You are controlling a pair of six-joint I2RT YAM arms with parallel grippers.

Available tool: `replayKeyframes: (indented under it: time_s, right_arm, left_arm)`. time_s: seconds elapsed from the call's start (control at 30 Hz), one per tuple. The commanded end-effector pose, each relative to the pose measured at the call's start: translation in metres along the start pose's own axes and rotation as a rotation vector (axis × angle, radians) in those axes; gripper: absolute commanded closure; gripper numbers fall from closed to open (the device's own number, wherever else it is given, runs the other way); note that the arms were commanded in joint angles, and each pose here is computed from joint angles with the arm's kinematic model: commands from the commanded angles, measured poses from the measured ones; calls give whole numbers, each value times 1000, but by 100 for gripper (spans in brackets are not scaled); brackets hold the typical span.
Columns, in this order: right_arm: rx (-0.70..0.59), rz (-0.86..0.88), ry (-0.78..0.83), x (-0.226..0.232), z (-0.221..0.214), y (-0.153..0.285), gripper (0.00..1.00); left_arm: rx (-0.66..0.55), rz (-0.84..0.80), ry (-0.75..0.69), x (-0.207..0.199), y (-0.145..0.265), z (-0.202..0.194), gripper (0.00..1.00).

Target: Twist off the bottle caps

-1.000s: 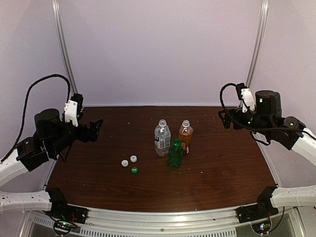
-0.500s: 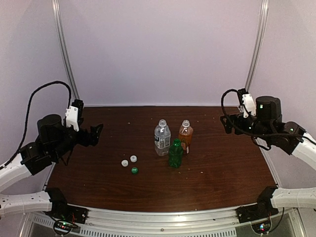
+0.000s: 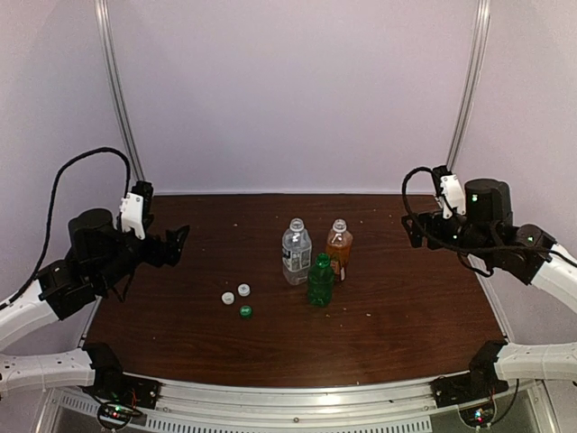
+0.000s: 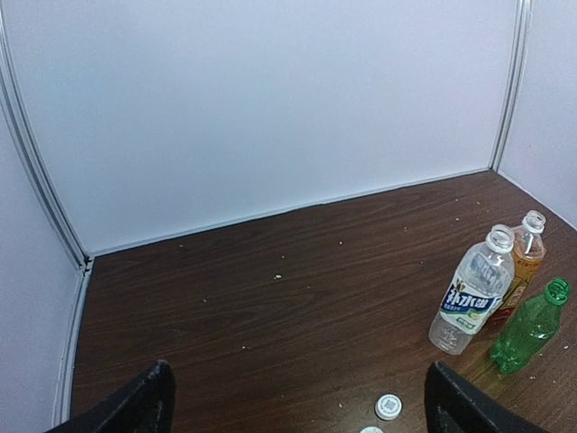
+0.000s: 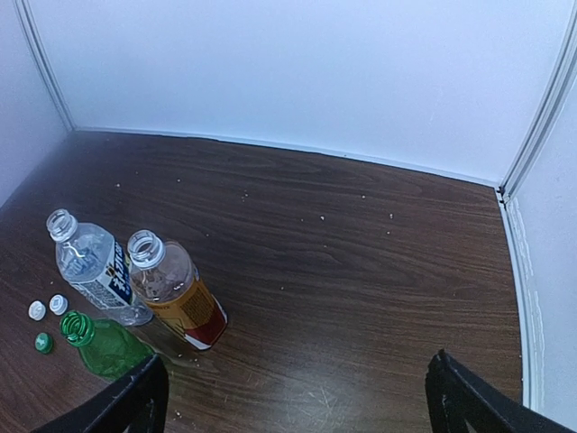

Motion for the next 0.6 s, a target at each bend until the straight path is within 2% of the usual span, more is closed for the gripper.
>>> replayKeyframes:
  time_s: [0.0, 0.57]
  right_arm:
    - [-21, -19, -6, -3, 0, 2, 0]
    - [-16, -2, -14, -2, 0, 2, 0]
  left_arm:
    - [-54, 1, 16, 2, 2, 5, 2]
    - [-56, -14, 14, 1, 3, 5, 2]
Point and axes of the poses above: each gripper's point midway between its finger pads, its own y axis back along the fingers, its own x axis along the line the jaws close on, z = x × y, the point moved 10 cm from there along y, back along the fingers, and after that the axes turned 4 degrees about -y, right-handed, at the moved point
